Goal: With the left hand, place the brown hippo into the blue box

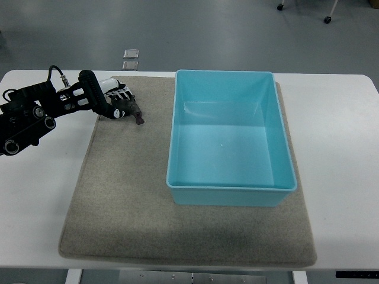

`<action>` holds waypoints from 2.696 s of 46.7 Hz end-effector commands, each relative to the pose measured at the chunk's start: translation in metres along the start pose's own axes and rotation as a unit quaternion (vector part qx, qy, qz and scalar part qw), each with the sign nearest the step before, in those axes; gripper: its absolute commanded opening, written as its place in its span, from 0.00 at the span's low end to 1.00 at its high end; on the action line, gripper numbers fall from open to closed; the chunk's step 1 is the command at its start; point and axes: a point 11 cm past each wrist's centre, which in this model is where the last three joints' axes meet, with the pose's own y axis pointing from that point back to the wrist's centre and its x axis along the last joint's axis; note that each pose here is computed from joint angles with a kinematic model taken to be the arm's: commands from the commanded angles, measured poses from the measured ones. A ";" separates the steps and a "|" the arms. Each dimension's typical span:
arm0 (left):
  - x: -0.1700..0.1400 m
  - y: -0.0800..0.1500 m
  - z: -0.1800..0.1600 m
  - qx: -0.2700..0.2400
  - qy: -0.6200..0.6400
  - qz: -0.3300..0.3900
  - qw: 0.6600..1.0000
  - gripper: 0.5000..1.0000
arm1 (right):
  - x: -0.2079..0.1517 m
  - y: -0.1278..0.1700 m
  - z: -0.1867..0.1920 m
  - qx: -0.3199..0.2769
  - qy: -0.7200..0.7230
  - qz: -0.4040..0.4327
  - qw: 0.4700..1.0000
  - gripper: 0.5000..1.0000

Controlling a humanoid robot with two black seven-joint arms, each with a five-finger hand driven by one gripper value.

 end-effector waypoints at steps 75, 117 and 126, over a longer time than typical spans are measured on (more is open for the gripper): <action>-0.079 -0.004 0.230 -0.269 -0.098 -0.144 0.947 0.00 | 0.000 0.000 0.000 0.000 0.000 0.000 1.000 0.87; -0.094 -0.009 0.227 -0.275 -0.084 -0.101 0.953 0.77 | 0.000 0.000 0.000 0.000 0.000 0.000 1.000 0.87; -0.092 -0.009 0.227 -0.276 -0.072 -0.094 0.954 0.92 | 0.000 0.000 0.000 0.000 0.000 0.000 1.000 0.87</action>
